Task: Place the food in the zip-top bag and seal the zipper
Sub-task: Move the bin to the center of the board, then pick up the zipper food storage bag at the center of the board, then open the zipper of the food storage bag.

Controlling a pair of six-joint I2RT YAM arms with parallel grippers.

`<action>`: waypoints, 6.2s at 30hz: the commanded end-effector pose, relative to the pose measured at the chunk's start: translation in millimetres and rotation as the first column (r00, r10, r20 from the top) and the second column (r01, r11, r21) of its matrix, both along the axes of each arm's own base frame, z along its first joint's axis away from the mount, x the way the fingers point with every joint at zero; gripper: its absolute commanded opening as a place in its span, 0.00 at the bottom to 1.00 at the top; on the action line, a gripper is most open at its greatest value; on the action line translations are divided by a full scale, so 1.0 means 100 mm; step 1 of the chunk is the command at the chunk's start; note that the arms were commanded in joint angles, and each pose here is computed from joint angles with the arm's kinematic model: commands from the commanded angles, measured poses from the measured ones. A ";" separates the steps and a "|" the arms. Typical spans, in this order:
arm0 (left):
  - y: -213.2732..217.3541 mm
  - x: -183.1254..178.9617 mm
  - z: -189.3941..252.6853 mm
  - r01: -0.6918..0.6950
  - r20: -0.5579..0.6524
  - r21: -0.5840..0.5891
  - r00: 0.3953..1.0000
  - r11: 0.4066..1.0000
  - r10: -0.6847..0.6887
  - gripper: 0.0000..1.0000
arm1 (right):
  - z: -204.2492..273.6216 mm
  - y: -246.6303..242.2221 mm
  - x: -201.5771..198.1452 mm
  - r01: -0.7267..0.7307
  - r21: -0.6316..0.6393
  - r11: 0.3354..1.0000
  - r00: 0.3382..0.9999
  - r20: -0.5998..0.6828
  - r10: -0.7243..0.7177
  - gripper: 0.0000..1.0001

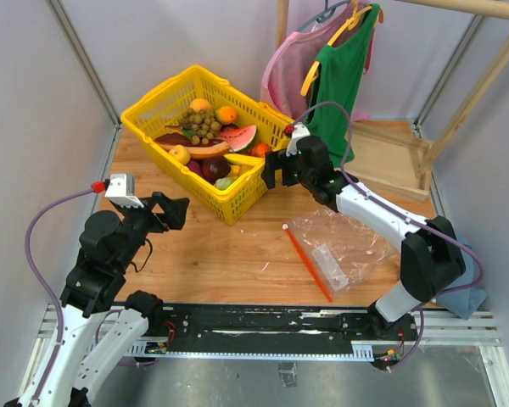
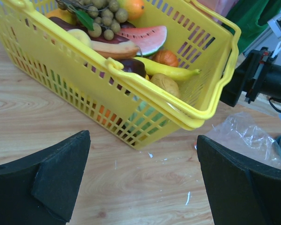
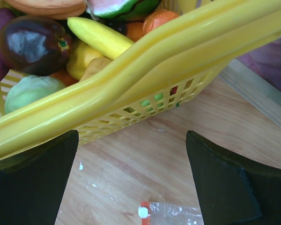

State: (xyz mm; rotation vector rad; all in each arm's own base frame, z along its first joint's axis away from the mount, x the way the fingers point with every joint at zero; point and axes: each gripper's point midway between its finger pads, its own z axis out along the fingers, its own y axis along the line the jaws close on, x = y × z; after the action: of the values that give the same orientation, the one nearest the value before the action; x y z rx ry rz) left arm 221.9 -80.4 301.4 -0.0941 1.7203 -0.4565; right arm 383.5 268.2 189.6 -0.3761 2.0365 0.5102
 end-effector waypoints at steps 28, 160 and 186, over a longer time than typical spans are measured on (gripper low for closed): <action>-0.37 -0.16 -0.24 0.164 -0.116 -0.131 0.977 0.978 -0.180 0.99 | -0.52 -0.73 -1.06 -0.057 -0.287 0.956 0.982 -0.187 0.003 0.98; -2.55 -0.12 -0.40 0.213 -0.295 -0.357 0.898 0.910 -0.326 0.00 | 0.68 -0.48 -1.58 0.092 -0.125 0.988 0.993 -0.064 -0.100 0.17; -2.46 -0.10 -0.43 0.098 -0.378 -0.373 0.892 0.923 -0.248 0.00 | 0.56 -0.83 -1.60 0.151 -0.283 0.947 0.985 -0.037 -0.168 0.04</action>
State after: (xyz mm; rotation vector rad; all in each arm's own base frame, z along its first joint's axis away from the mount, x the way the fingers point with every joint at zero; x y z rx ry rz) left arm 209.9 -337.3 244.3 -0.3180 2.0947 -0.9782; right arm 214.6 215.9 230.1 -0.3946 2.2263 0.2954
